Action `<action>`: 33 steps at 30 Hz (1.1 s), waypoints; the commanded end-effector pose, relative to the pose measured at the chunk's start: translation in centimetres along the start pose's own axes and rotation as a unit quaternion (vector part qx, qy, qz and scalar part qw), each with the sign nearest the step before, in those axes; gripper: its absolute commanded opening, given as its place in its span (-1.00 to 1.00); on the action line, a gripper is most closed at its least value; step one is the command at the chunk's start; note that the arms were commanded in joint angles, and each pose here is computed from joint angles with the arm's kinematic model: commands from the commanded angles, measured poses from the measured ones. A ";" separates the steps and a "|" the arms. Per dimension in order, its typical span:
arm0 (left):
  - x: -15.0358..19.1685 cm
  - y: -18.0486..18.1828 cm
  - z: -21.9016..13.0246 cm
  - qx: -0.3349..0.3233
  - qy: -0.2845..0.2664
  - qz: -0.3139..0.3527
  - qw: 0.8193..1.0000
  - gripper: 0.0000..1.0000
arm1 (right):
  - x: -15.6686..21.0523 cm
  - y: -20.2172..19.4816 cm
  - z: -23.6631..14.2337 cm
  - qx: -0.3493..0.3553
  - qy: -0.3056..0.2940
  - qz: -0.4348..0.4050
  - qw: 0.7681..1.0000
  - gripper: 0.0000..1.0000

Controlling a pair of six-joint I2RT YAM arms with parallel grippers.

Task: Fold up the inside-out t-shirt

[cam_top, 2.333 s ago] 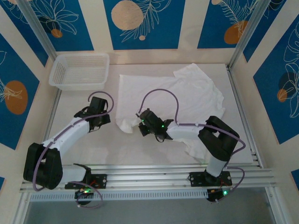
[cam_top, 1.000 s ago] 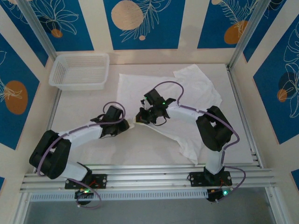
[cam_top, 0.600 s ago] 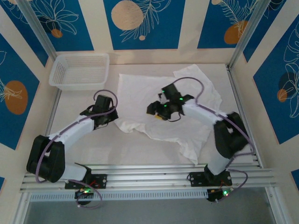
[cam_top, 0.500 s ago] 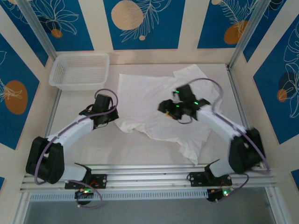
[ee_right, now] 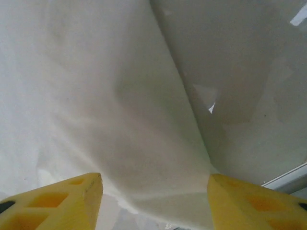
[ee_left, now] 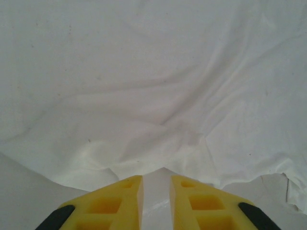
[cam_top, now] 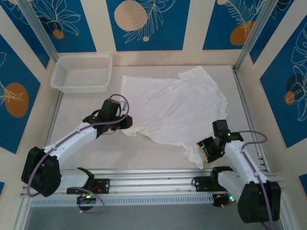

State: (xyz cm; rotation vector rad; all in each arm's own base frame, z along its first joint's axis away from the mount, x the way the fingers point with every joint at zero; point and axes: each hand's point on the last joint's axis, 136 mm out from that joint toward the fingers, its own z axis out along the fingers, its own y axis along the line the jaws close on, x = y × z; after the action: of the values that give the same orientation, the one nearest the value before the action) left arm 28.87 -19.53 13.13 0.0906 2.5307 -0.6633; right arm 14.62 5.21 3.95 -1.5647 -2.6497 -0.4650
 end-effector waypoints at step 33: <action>0.3 -0.3 -0.2 0.003 0.014 0.019 1.000 -0.46 | 5.2 12.0 -2.9 -0.085 0.038 -0.260 0.961 -0.12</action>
State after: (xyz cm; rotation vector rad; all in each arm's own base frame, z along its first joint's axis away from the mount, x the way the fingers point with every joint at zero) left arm 28.21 -19.07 12.44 0.1030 2.5703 -0.6321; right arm 24.80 12.37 11.93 -0.9067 -3.1027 -0.7487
